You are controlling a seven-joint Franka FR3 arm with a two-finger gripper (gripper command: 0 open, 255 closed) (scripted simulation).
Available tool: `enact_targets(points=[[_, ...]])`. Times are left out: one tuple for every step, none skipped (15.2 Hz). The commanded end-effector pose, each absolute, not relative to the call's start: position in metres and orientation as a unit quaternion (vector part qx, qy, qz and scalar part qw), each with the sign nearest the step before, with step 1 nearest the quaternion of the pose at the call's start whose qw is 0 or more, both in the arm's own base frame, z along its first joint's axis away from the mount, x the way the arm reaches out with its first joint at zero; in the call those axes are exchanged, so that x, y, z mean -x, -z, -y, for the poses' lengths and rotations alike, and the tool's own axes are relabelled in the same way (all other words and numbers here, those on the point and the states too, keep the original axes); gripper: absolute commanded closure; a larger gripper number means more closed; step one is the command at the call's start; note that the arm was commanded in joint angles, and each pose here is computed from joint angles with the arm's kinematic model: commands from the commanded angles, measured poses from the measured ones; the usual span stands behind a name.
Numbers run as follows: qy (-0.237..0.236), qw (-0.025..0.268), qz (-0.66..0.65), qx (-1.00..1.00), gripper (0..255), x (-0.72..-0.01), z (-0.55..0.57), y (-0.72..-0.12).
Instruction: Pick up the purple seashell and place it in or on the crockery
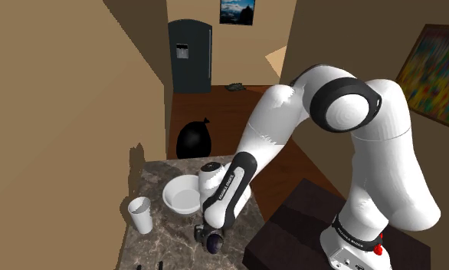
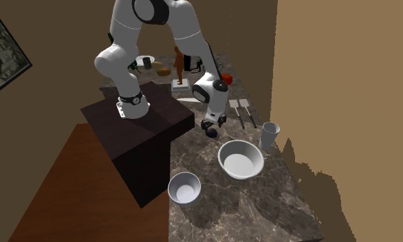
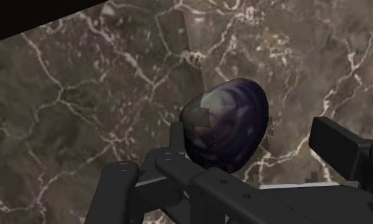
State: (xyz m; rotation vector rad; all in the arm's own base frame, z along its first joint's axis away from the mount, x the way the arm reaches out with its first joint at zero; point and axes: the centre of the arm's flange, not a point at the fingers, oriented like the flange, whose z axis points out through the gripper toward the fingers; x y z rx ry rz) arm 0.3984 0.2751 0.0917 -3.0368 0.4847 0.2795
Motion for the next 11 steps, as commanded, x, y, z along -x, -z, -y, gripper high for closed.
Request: enact_targets(points=[[-0.106,0.005,-0.184,0.977,0,-0.393,-0.278,-0.085],[-0.106,0.005,-0.184,0.977,0,-0.392,-0.278,-0.08],[-0.106,0.005,-0.184,0.977,0,-0.391,-0.278,-0.075],[-0.106,0.005,-0.184,0.977,0,-0.39,-0.278,-0.07],[-0.106,0.005,-0.184,0.977,0,-0.389,-0.279,-0.065],[-0.106,0.005,-0.184,0.977,0,-0.388,-0.279,-0.06],[-0.106,0.005,-0.184,0.977,0,-0.387,-0.279,-0.057],[-0.106,0.005,-0.184,0.977,0,-0.387,-0.279,-0.057],[-0.106,0.005,-0.184,0.977,0,-0.387,-0.279,-0.057],[-0.106,0.005,-0.184,0.977,0,-0.387,-0.279,-0.057],[-0.106,0.005,-0.184,0.977,0,-0.387,-0.279,-0.057]])
